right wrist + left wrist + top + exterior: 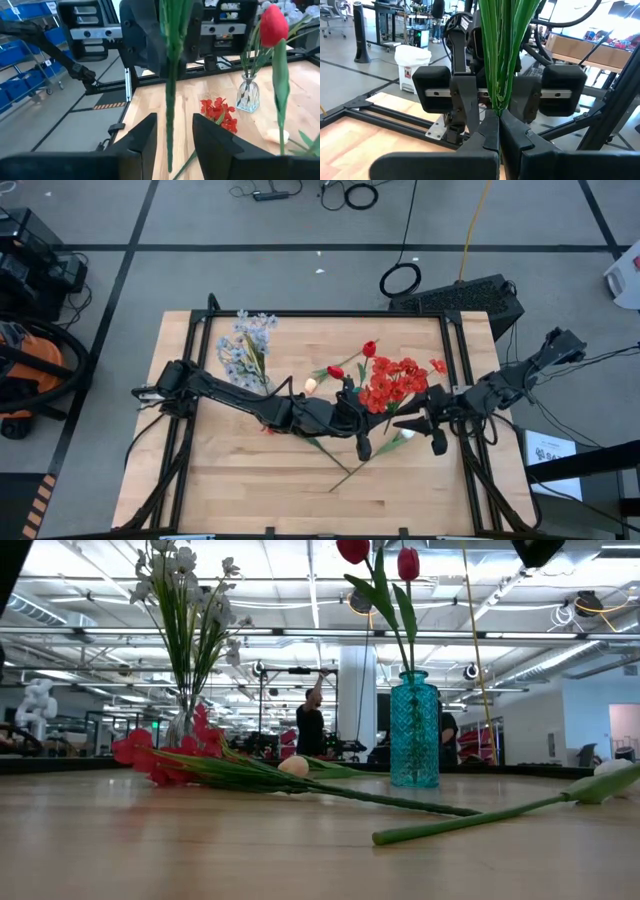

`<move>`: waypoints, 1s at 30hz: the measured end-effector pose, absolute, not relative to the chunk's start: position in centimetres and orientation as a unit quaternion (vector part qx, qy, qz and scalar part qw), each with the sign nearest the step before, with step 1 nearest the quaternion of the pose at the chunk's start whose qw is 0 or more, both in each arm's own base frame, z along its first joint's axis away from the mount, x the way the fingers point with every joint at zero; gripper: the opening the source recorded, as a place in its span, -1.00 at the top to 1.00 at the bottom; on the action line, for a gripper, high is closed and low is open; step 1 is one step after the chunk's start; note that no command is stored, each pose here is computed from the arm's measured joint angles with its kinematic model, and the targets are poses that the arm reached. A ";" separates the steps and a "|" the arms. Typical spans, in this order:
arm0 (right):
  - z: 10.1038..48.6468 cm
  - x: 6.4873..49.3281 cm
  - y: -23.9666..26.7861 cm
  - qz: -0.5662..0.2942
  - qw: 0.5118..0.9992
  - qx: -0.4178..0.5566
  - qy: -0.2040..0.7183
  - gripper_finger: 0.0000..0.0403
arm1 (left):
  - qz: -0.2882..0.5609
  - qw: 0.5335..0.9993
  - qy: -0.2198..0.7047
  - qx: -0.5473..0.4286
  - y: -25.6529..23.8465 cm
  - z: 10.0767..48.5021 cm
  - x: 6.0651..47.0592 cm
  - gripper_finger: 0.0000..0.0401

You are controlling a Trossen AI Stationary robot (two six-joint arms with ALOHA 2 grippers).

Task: Sort flowers into vase by color
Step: Put the top red flowers into the blue vase

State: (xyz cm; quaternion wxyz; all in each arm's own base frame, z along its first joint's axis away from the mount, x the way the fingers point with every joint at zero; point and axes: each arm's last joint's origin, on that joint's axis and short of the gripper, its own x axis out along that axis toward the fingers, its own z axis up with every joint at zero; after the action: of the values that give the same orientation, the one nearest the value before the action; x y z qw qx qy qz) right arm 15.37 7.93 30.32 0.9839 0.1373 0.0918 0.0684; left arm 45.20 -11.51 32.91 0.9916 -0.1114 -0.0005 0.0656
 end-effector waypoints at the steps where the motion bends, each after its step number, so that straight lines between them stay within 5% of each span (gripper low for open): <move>1: 30.3 15.5 8.0 0.067 0.984 0.136 0.090 0.42 | 0.066 0.992 0.000 -0.111 -11.5 32.9 45.2 1.00; 11: 30.1 16.2 8.2 0.041 0.987 0.128 0.083 0.44 | 0.067 0.992 0.010 -0.107 -11.5 32.7 45.2 1.00; 25: 30.0 17.1 8.5 0.039 0.988 0.128 0.076 0.94 | 0.068 0.992 0.014 -0.106 -11.5 32.6 45.2 1.00; 30: 29.9 17.1 8.5 0.039 0.988 0.127 0.076 0.95 | 0.070 0.992 0.014 -0.107 -11.4 32.6 45.2 0.89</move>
State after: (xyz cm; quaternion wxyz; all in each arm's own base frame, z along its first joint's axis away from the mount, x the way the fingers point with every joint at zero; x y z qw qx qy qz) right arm 17.09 8.48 29.93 0.9882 0.1274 0.0761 0.0390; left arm 45.22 -11.39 32.60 0.9917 -0.1071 0.0137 0.0703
